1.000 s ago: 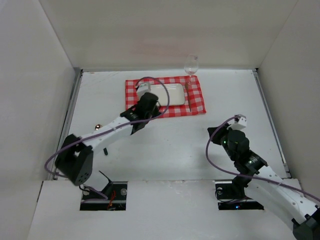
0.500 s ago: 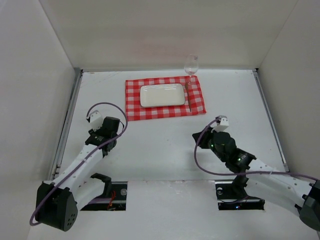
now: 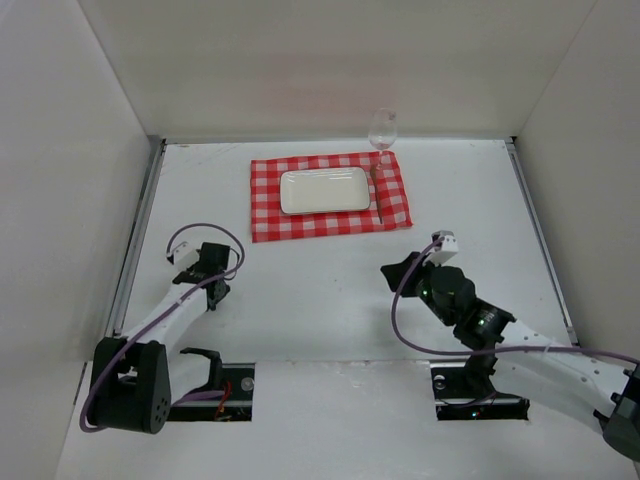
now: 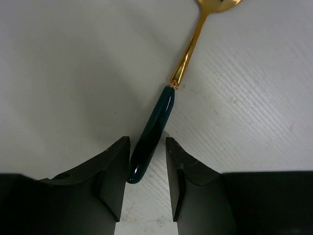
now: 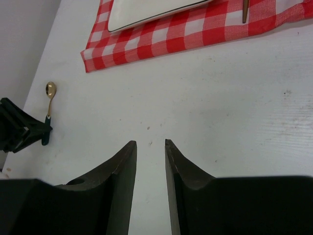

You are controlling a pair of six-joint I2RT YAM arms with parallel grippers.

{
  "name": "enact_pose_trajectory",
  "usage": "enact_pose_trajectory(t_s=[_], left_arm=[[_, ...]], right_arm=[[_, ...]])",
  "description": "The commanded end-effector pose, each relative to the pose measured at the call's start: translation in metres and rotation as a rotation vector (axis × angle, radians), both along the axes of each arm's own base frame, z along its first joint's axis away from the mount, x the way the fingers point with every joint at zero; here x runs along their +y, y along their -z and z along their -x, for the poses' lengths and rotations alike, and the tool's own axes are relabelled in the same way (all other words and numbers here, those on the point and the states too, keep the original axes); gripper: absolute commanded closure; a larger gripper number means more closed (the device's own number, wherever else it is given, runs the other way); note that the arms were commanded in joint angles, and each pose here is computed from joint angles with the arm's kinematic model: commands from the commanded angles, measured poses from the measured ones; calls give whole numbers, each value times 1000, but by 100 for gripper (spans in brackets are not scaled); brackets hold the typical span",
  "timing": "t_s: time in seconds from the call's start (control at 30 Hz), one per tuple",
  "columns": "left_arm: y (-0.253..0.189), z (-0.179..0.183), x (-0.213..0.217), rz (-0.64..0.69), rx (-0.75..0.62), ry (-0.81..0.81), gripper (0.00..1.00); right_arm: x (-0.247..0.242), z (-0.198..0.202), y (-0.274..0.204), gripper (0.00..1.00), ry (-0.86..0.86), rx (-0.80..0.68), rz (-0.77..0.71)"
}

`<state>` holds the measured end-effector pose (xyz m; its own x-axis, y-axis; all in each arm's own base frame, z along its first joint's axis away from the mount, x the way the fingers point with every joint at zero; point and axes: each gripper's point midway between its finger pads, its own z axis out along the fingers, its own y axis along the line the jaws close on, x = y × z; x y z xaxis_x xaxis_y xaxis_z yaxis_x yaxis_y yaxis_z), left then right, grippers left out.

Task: Set the dinner table for one person

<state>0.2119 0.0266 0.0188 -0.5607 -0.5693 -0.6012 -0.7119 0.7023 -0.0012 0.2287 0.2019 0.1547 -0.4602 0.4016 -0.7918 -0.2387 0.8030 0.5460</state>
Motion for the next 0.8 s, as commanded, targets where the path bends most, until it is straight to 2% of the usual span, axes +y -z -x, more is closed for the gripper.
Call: enact_pose_trajectory(t_s=[0.0, 0.1, 0.2, 0.3, 0.47, 0.63, 0.77], left_arm=[[13, 0, -7, 61, -5, -21, 68], [20, 1, -12, 80, -6, -22, 73], [24, 0, -14, 90, -12, -16, 91], [19, -4, -16, 95, -51, -6, 99], [-35, -31, -29, 84, -206, 102, 100], [-105, -89, -77, 77, -359, 358, 100], [-131, -138, -120, 59, -388, 564, 100]], right_arm=[[6, -2, -28, 64, -8, -73, -62], [5, -2, -29, 64, -8, -77, -66], [5, -2, -30, 64, -7, -78, -70], [3, -2, -30, 64, -3, -77, -71], [5, -5, -27, 63, 3, -69, -70], [10, -8, -16, 63, 1, -45, -46], [9, -9, -15, 63, 8, -47, -47]])
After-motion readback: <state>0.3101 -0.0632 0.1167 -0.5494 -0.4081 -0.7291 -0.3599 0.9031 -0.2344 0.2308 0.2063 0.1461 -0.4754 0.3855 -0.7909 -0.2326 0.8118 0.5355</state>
